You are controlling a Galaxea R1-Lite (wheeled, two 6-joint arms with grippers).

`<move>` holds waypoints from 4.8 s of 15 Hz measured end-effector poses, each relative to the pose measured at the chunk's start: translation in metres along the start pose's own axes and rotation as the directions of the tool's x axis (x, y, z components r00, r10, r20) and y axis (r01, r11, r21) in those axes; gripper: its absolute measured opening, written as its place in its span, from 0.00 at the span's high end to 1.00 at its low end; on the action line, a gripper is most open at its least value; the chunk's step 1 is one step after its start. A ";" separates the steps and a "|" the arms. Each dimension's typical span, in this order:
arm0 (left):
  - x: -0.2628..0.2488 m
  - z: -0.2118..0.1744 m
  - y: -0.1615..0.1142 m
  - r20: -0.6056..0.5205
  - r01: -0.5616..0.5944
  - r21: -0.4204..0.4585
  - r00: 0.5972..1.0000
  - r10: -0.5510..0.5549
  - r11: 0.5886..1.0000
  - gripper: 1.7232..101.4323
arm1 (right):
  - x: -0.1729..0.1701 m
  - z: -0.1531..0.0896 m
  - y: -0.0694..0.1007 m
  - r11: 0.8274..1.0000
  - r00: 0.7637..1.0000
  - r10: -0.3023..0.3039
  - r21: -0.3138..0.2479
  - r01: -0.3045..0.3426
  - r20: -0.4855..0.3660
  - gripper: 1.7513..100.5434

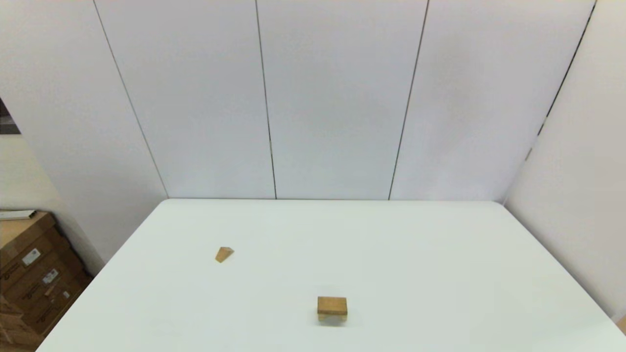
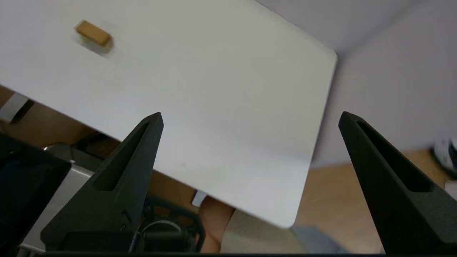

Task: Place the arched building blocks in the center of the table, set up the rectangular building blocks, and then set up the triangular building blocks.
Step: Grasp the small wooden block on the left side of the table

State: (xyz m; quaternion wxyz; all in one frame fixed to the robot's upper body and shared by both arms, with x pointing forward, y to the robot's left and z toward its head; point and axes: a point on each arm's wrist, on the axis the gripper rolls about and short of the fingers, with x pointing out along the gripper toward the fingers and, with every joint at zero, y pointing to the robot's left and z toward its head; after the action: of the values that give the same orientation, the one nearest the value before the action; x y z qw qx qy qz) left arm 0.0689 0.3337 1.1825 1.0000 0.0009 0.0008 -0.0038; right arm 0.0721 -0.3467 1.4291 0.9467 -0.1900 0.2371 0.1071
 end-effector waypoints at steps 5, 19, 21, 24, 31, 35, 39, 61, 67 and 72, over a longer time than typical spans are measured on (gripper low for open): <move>0.000 0.000 0.000 0.000 0.000 0.000 1.000 0.000 1.000 0.04 | -0.028 -0.063 0.028 0.981 0.985 -0.172 0.095 0.169 0.017 0.04; 0.000 0.000 0.000 0.000 0.000 0.000 1.000 0.000 1.000 0.04 | 0.056 -0.179 0.081 0.907 0.901 -0.387 0.258 0.334 0.196 0.03; 0.000 0.000 0.000 0.000 0.000 0.000 1.000 0.000 1.000 0.04 | 0.074 -0.178 0.079 0.895 0.860 -0.421 0.289 0.341 0.290 0.03; 0.000 0.000 0.000 0.000 0.000 0.000 1.000 0.000 1.000 0.04 | 0.090 -0.178 0.077 0.878 0.798 -0.456 0.346 0.330 0.395 0.03; 0.000 0.000 0.000 0.000 0.000 0.000 1.000 0.000 1.000 0.04 | 0.117 -0.195 0.086 0.953 0.853 -0.257 0.267 0.145 0.455 0.03; 0.000 0.000 0.000 0.000 0.000 0.000 1.000 0.000 1.000 0.04 | 0.119 -0.198 0.088 0.952 0.877 -0.234 0.282 0.118 0.419 0.03; 0.000 0.000 0.000 0.000 0.000 0.000 1.000 0.000 1.000 0.04 | 0.119 -0.199 0.087 0.921 0.876 -0.265 0.376 0.105 0.404 0.03; 0.083 0.134 0.001 -0.271 0.038 -0.012 0.962 -0.040 0.999 0.04 | 0.119 -0.199 0.087 0.914 0.874 -0.276 0.392 0.109 0.400 0.03; 0.243 0.153 0.017 -0.551 0.150 0.078 0.830 -0.082 0.986 0.04 | 0.119 -0.199 0.087 0.914 0.874 -0.276 0.392 0.109 0.400 0.03; 0.340 0.119 0.041 -0.752 0.393 0.252 0.655 -0.077 0.884 0.04 | 0.119 -0.199 0.087 0.914 0.874 -0.276 0.392 0.109 0.400 0.03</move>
State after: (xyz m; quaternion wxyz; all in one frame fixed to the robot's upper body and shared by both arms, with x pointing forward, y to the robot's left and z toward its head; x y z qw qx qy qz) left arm 0.4094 0.3718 1.3010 0.8862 0.2028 0.3940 -0.1356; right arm 0.0684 -0.3363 1.1820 0.9999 -0.0082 0.0082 0.0065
